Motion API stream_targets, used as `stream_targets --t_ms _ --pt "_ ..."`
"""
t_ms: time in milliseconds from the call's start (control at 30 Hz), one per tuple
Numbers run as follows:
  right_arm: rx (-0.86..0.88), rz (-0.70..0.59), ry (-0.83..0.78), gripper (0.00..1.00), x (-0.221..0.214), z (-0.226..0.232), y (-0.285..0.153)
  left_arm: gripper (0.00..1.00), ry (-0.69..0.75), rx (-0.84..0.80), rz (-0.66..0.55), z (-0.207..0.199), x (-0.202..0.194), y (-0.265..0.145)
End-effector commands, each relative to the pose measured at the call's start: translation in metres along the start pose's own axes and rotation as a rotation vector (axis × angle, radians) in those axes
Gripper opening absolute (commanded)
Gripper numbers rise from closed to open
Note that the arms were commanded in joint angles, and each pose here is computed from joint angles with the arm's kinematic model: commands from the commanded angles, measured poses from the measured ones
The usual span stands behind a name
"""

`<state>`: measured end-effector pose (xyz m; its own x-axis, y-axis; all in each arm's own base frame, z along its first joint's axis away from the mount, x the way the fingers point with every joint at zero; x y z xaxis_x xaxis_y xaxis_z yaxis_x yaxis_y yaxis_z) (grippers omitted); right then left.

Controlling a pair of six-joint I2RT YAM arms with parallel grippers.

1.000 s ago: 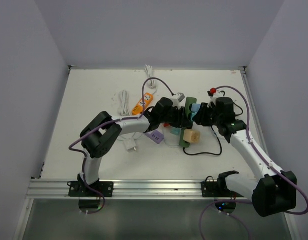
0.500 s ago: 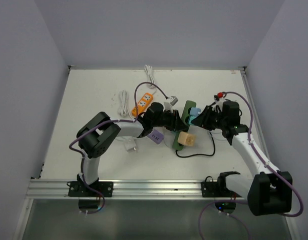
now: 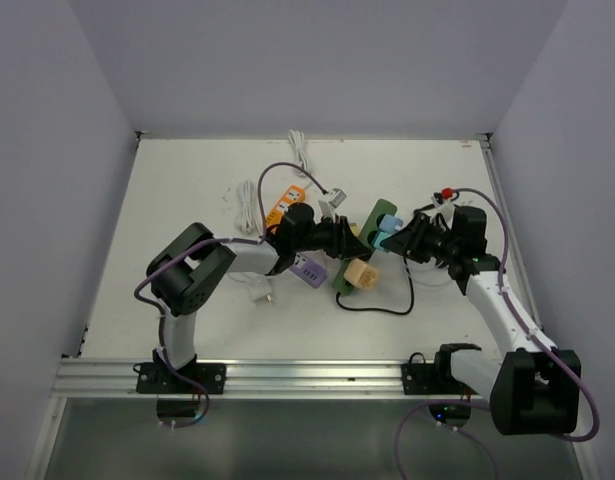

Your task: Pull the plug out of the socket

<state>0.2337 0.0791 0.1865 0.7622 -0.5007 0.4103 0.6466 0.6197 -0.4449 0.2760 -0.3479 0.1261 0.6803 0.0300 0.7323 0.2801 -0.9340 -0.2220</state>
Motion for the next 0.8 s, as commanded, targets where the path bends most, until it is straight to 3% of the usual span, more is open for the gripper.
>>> stream_targets --t_ms 0,267,433,767 --pt "-0.052 -0.169 -0.157 0.0 0.031 0.02 -0.019 0.0 0.011 0.056 -0.033 0.006 0.017 -0.009" --pt "-0.23 -0.159 -0.287 0.0 0.01 0.04 0.006 0.0 0.093 0.299 0.026 -0.004 0.018 0.015" --pt "-0.291 -0.177 -0.313 0.0 0.008 0.044 0.007 0.0 0.089 0.37 0.094 -0.002 0.009 0.024" --pt "-0.186 -0.147 -0.238 0.0 -0.001 0.038 0.007 0.0 0.015 0.178 0.015 -0.004 0.014 0.01"
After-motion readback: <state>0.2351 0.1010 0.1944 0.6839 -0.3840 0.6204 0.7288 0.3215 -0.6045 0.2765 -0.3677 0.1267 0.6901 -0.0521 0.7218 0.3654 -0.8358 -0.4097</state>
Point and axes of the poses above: each gripper's point midway between its finger pads, its own y axis out along the fingers, its own z axis along the line the jaws close on, x = y × z, the point moved 8 cm from there along -y, back along the fingers, and after that the axes turned 5 degrees about y, right-handed, at the moved point
